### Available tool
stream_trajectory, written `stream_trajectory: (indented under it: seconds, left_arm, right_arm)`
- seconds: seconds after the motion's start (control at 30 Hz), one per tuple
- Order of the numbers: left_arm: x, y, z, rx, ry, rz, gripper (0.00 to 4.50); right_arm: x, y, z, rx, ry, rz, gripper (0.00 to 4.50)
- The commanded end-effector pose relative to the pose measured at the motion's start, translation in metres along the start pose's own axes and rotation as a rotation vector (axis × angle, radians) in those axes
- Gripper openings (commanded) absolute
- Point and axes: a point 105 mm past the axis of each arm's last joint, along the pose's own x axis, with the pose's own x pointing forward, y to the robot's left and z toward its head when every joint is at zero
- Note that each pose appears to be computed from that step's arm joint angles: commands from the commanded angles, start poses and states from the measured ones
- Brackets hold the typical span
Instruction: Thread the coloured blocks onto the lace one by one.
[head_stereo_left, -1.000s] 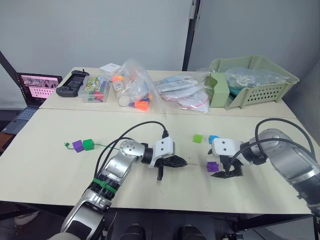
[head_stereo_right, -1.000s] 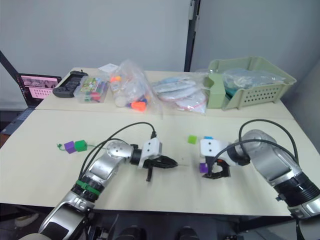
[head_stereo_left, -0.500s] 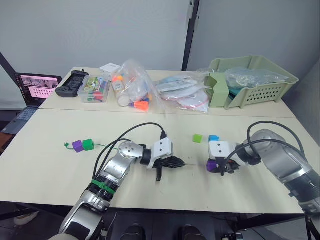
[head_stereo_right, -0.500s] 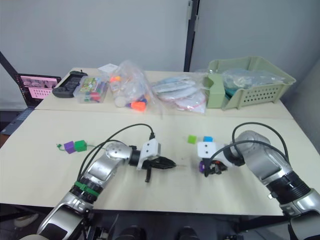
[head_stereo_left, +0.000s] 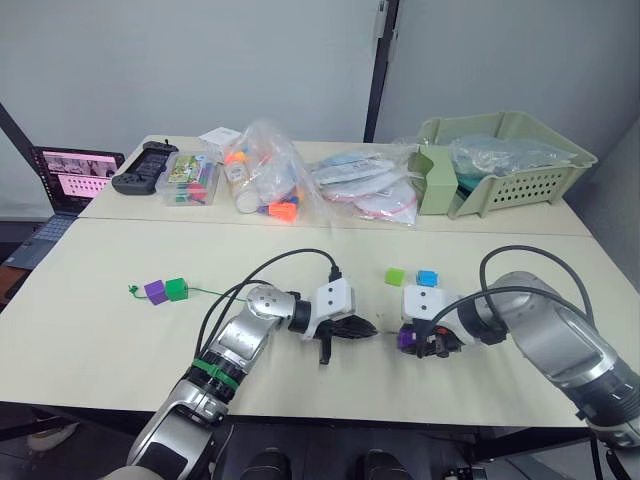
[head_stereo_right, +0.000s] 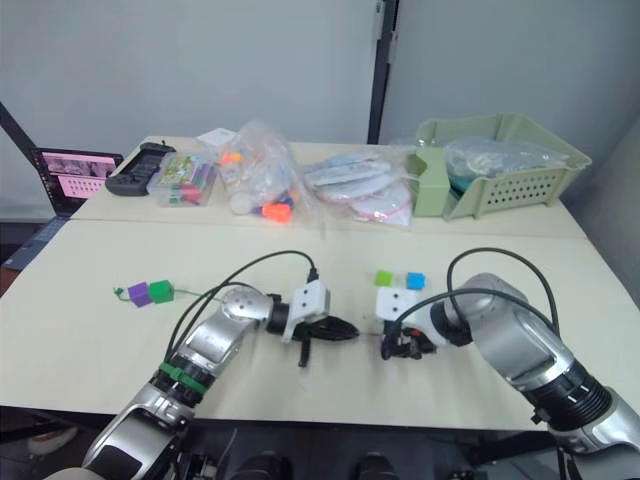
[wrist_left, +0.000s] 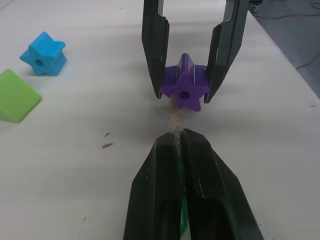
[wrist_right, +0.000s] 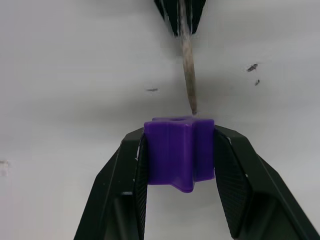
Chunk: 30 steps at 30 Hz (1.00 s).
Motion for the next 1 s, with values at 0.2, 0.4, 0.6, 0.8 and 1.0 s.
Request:
stream_trajectory:
  seconds: [0.2,0.4,0.6,0.8,1.0]
  left_arm:
    - [0.011,-0.002,0.013,0.06,-0.021,-0.033,0.0]
    - [0.012,-0.003,0.012,0.06,-0.016,-0.045,0.0]
    - [0.019,-0.005,0.012,0.08,-0.004,-0.06,0.0]
    - [0.026,-0.005,0.014,0.08,-0.019,-0.06,0.0]
    - [0.042,-0.007,0.018,0.07,-0.045,-0.078,0.0]
  right_arm:
    - [-0.001,0.002,-0.001,0.026,0.023,-0.027,1.35]
    - [-0.001,0.0,-0.003,0.029,0.029,-0.033,1.35]
    - [-0.002,0.0,0.0,0.021,0.022,-0.027,1.35]
    - [-0.002,0.003,0.002,0.024,0.012,-0.016,1.35]
    - [-0.002,0.007,-0.004,0.048,0.014,-0.005,1.35]
